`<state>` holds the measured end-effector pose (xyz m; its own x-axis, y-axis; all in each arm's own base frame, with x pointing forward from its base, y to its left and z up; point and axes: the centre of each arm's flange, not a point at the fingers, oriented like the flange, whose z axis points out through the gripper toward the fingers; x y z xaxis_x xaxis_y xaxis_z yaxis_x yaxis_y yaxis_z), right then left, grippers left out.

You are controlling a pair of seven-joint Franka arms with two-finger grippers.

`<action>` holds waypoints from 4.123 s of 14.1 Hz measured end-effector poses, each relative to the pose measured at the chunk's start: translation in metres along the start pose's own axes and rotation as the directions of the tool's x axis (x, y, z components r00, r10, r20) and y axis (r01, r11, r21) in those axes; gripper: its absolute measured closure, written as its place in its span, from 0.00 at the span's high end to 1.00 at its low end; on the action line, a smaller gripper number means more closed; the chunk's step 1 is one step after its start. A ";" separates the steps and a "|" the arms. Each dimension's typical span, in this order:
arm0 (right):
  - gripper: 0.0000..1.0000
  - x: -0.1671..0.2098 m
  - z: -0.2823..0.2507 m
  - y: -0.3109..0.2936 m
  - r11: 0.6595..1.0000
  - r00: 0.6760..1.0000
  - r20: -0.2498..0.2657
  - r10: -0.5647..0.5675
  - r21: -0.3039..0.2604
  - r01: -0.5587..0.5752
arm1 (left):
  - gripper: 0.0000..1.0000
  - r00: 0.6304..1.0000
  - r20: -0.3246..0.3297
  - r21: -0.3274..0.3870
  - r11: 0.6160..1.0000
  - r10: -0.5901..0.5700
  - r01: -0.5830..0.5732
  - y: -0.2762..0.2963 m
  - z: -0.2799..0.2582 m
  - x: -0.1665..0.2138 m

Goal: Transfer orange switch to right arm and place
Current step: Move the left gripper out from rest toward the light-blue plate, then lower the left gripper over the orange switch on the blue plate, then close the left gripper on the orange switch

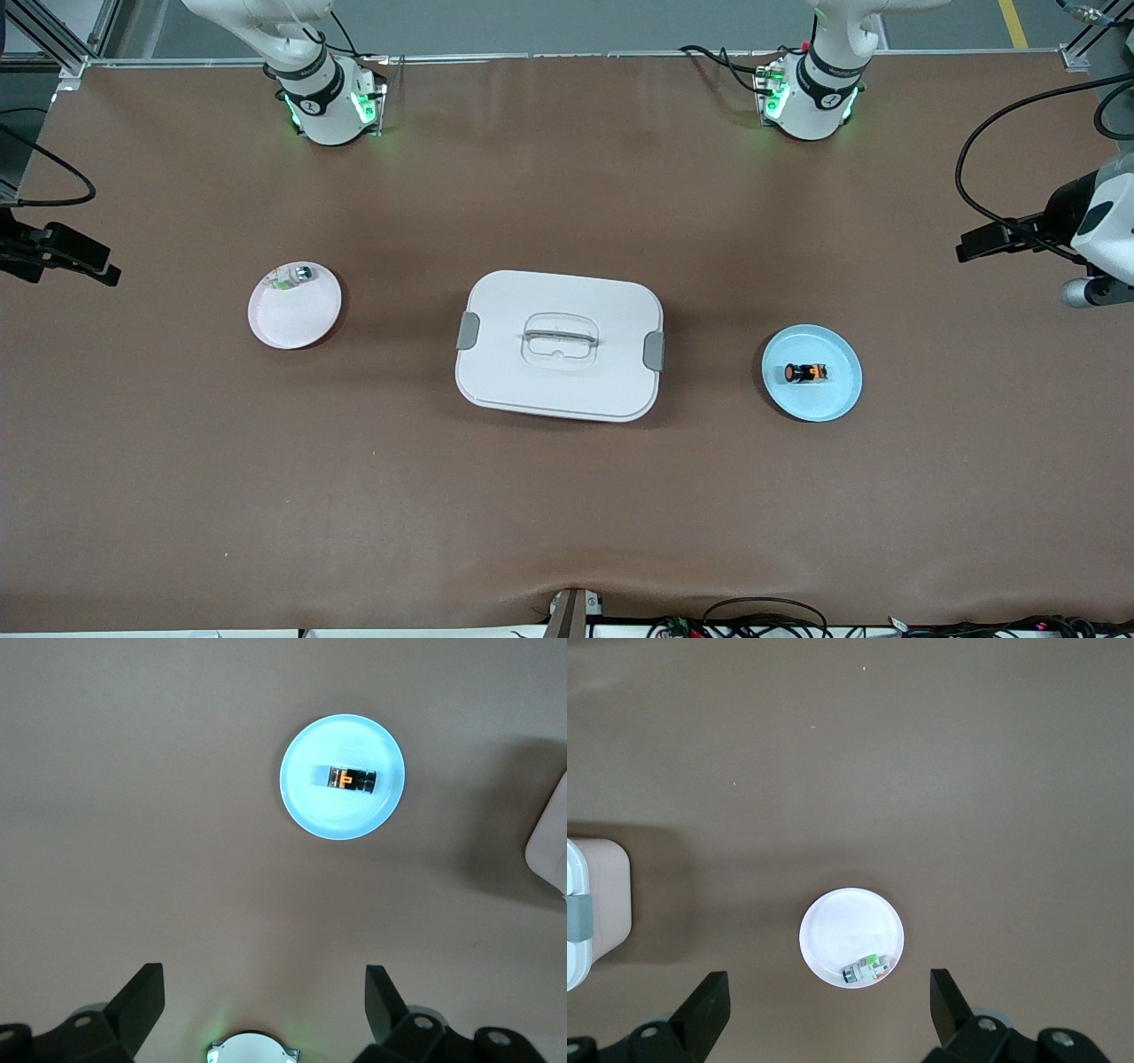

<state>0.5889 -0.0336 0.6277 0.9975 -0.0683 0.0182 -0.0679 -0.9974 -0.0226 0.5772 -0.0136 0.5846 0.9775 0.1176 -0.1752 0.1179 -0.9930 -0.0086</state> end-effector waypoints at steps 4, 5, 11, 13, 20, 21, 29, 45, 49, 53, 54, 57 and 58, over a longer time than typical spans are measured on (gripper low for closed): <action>1.00 0.000 0.000 -0.001 1.000 1.000 0.000 -0.001 0.000 0.001 | 1.00 0.999 -0.043 -0.003 1.000 0.026 -0.026 0.017 0.011 0.016; 1.00 0.000 0.000 -0.001 1.000 1.000 0.000 -0.002 0.000 0.002 | 1.00 0.998 -0.060 -0.005 1.000 0.029 -0.029 0.021 0.016 0.024; 1.00 0.000 0.000 -0.001 1.000 1.000 0.001 -0.001 0.000 0.001 | 1.00 0.993 -0.087 -0.015 0.997 0.076 -0.077 0.048 0.013 0.022; 1.00 0.000 0.000 -0.001 1.000 1.000 0.001 -0.001 0.000 0.001 | 1.00 0.993 -0.088 -0.015 0.997 0.078 -0.080 0.049 0.010 0.020; 1.00 0.000 0.000 -0.001 1.000 1.000 0.000 -0.002 0.000 0.002 | 1.00 0.983 -0.054 -0.009 0.984 0.175 -0.176 0.034 0.025 0.030; 1.00 0.000 0.000 -0.001 1.000 1.000 0.000 -0.002 0.000 0.002 | 1.00 0.979 -0.049 -0.010 0.980 0.197 -0.198 0.026 0.028 0.033; 1.00 0.000 0.000 -0.001 1.000 1.000 0.001 -0.002 0.000 0.002 | 1.00 0.972 0.006 -0.015 0.972 0.235 -0.235 0.033 0.060 0.047; 1.00 0.001 0.001 0.000 1.000 1.000 -0.002 -0.001 0.000 0.001 | 1.00 0.976 -0.133 -0.023 0.984 0.171 -0.175 0.073 0.296 0.063; 1.00 0.001 0.001 -0.001 1.000 1.000 -0.002 -0.001 0.000 0.001 | 1.00 0.974 -0.156 -0.027 0.985 0.165 -0.171 0.072 0.325 0.064; 1.00 0.001 0.001 -0.001 1.000 1.000 -0.002 -0.001 0.000 0.001 | 1.00 0.967 -0.193 -0.032 0.984 0.167 -0.176 0.075 0.344 0.071; 1.00 0.001 0.001 -0.001 1.000 1.000 -0.002 -0.001 0.000 0.001 | 1.00 0.966 -0.200 -0.033 0.984 0.165 -0.175 0.075 0.347 0.072; 1.00 0.001 0.001 -0.001 1.000 1.000 -0.002 -0.001 0.000 0.001 | 1.00 0.963 -0.215 -0.036 0.984 0.163 -0.174 0.075 0.354 0.075; 1.00 0.001 0.001 -0.001 1.000 1.000 -0.002 -0.001 0.000 0.001 | 1.00 0.962 -0.222 -0.037 0.984 0.161 -0.173 0.075 0.357 0.076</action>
<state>0.5900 -0.0332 0.6267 0.9975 -0.0675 0.0202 -0.0670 -0.9975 -0.0227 0.5981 -0.0836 0.2195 0.9978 -0.0443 0.0488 -0.0471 -0.9972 0.0579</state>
